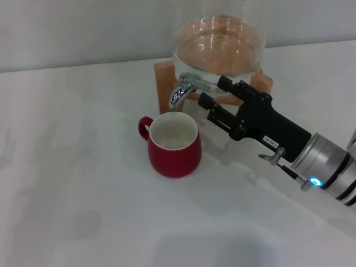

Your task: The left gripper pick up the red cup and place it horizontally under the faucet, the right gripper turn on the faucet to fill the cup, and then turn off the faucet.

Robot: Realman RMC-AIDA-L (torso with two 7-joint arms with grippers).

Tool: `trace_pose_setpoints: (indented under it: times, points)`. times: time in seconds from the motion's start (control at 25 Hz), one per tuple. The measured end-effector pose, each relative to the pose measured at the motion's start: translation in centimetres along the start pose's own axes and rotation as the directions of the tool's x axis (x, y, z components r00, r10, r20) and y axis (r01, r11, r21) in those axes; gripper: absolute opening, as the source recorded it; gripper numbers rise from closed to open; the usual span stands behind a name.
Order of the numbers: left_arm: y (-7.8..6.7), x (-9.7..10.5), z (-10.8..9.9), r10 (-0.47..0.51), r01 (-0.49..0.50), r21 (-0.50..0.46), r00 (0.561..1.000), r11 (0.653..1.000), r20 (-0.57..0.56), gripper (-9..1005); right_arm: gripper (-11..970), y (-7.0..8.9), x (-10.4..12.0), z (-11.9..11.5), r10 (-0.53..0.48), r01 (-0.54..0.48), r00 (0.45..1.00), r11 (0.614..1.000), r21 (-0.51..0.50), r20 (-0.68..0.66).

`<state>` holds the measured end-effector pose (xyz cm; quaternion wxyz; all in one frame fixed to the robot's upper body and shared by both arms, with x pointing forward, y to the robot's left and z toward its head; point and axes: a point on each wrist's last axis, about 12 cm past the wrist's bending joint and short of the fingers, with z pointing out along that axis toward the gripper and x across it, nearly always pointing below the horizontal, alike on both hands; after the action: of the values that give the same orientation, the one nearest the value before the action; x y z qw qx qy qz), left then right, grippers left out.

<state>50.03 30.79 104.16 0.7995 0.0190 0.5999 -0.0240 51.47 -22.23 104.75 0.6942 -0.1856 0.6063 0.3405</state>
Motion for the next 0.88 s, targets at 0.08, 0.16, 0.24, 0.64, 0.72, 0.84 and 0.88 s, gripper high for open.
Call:
trace_pose_setpoints:
  times: [0.08,0.16,0.24,0.64,0.72,0.84,0.88]
  points:
    - [-0.01,0.00,0.02,0.000,0.000,0.000,1.000,1.000,0.000,741,658,-0.02,0.07,0.15,0.000,0.000,1.000,1.000,0.000,-0.008]
    - [-0.01,0.00,0.02,0.000,0.000,0.000,1.000,1.000,0.000,742,658,0.00,0.14,0.25,0.001,-0.001,1.000,1.000,-0.001,-0.014]
    - [-0.01,0.00,0.02,0.000,0.000,0.000,1.000,1.000,0.000,742,659,0.05,0.17,0.28,0.002,-0.003,1.000,1.000,-0.003,-0.016]
    - [-0.01,0.01,0.01,0.000,0.000,0.000,1.000,1.000,-0.001,742,659,0.41,0.22,0.39,0.013,-0.013,1.000,1.000,-0.017,-0.013]
    - [-0.02,0.01,0.01,0.000,0.000,0.001,1.000,1.000,-0.001,742,659,0.47,0.23,0.41,0.014,-0.015,1.000,1.000,-0.020,-0.013]
    - [-0.04,0.02,-0.01,0.001,-0.001,0.004,1.000,1.000,-0.002,742,659,0.66,0.27,0.47,0.020,-0.020,1.000,0.999,-0.027,-0.013]
    - [-0.04,0.02,-0.01,0.001,-0.001,0.004,1.000,1.000,-0.002,742,659,0.73,0.29,0.49,0.022,-0.022,1.000,0.999,-0.029,-0.013]
